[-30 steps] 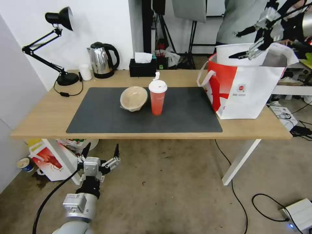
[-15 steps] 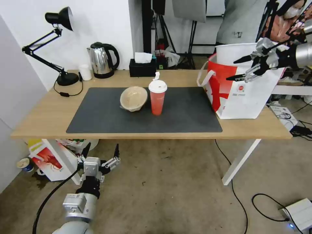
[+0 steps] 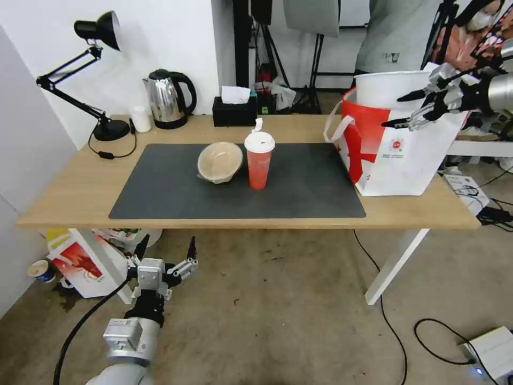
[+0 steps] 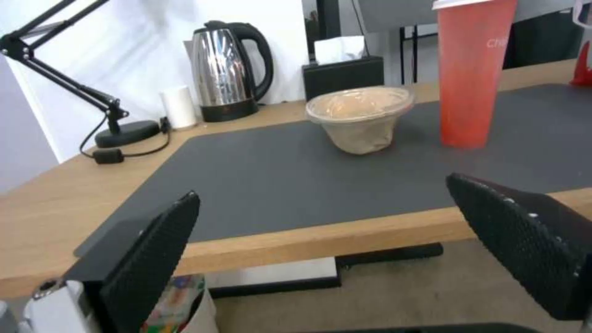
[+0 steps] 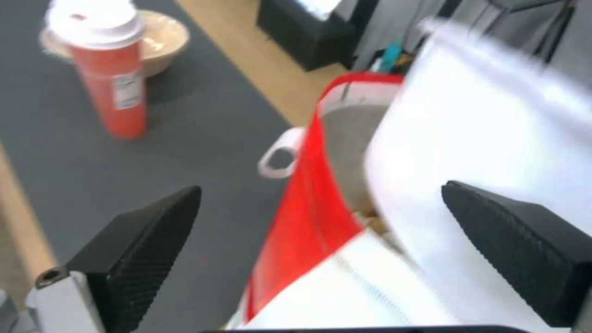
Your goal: Pick up the trash from the table and place it into the takeout bag.
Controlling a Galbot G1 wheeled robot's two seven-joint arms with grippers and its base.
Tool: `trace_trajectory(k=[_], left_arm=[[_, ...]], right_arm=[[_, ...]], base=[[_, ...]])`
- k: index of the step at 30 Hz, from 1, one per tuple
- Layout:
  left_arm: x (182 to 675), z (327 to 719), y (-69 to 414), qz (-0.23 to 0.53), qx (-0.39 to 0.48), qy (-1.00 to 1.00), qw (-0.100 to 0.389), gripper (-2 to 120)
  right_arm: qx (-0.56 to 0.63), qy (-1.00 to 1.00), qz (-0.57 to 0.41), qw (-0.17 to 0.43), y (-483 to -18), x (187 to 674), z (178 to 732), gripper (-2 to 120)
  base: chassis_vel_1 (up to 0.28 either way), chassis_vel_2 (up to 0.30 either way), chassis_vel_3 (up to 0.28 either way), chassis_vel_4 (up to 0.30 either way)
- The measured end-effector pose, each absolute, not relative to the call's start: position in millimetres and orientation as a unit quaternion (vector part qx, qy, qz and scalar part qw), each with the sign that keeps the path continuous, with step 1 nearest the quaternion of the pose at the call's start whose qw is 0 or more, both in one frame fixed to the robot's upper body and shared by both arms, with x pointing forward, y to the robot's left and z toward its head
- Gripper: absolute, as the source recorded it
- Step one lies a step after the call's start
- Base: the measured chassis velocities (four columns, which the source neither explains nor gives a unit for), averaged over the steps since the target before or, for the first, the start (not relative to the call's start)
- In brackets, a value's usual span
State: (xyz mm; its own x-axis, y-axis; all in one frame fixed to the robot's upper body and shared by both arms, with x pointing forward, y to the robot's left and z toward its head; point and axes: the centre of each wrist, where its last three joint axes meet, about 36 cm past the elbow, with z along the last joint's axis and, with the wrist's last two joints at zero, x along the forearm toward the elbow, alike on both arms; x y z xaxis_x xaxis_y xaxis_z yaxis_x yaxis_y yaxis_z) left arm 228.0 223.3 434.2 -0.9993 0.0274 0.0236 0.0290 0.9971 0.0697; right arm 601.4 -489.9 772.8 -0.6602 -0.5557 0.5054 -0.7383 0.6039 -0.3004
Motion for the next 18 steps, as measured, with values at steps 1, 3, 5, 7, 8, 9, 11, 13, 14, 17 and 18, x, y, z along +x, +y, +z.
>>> trace_trajectory(k=[1, 3, 5, 7, 8, 9, 11, 13, 14, 17, 18], left_arm=[[228.0, 434.2, 223.3, -0.035, -0.014, -0.999, 0.011, 100], [228.0, 434.2, 223.3, -0.035, -0.014, -0.999, 0.011, 100], [228.0, 434.2, 223.3, -0.035, -0.014, -0.999, 0.011, 100], [228.0, 434.2, 223.3, -0.035, -0.014, -0.999, 0.011, 100], [228.0, 434.2, 223.3, -0.035, -0.014, -0.999, 0.011, 100], [228.0, 434.2, 223.3, -0.035, -0.014, -0.999, 0.011, 100], [228.0, 434.2, 223.3, -0.035, -0.014, -0.999, 0.011, 100], [228.0, 434.2, 223.3, -0.035, -0.014, -0.999, 0.011, 100], [228.0, 434.2, 223.3, -0.035, -0.014, -0.999, 0.011, 100], [228.0, 434.2, 223.3, -0.035, -0.014, -0.999, 0.011, 100], [228.0, 434.2, 223.3, -0.035, -0.014, -0.999, 0.011, 100]], right_arm=[[0.364, -0.878, 0.253, 0.178, -489.3, 608.7, 775.7, 100], [0.360, -0.879, 0.262, 0.171, -488.9, 614.9, 776.5, 100], [0.359, -0.879, 0.265, 0.168, -488.1, 616.6, 776.6, 100], [0.360, -0.880, 0.267, 0.159, -485.6, 617.6, 779.9, 100], [0.362, -0.879, 0.268, 0.156, -483.3, 617.1, 782.1, 100], [0.362, -0.879, 0.268, 0.156, -483.3, 617.1, 782.1, 100], [0.369, -0.877, 0.269, 0.150, -477.4, 613.6, 788.3, 100], [0.396, -0.869, 0.253, 0.155, -457.1, 594.8, 791.0, 100], [0.396, -0.869, 0.253, 0.155, -457.1, 594.8, 791.0, 100], [0.421, -0.858, 0.245, 0.160, -439.7, 576.2, 790.9, 100], [0.421, -0.858, 0.245, 0.160, -439.7, 576.2, 790.9, 100]], base=[[0.000, 0.000, 0.000, 0.000], [0.000, 0.000, 0.000, 0.000], [0.000, 0.000, 0.000, 0.000], [0.000, 0.000, 0.000, 0.000], [0.000, 0.000, 0.000, 0.000], [0.000, 0.000, 0.000, 0.000], [0.000, 0.000, 0.000, 0.000], [0.000, 0.000, 0.000, 0.000], [0.000, 0.000, 0.000, 0.000], [0.000, 0.000, 0.000, 0.000], [0.000, 0.000, 0.000, 0.000]])
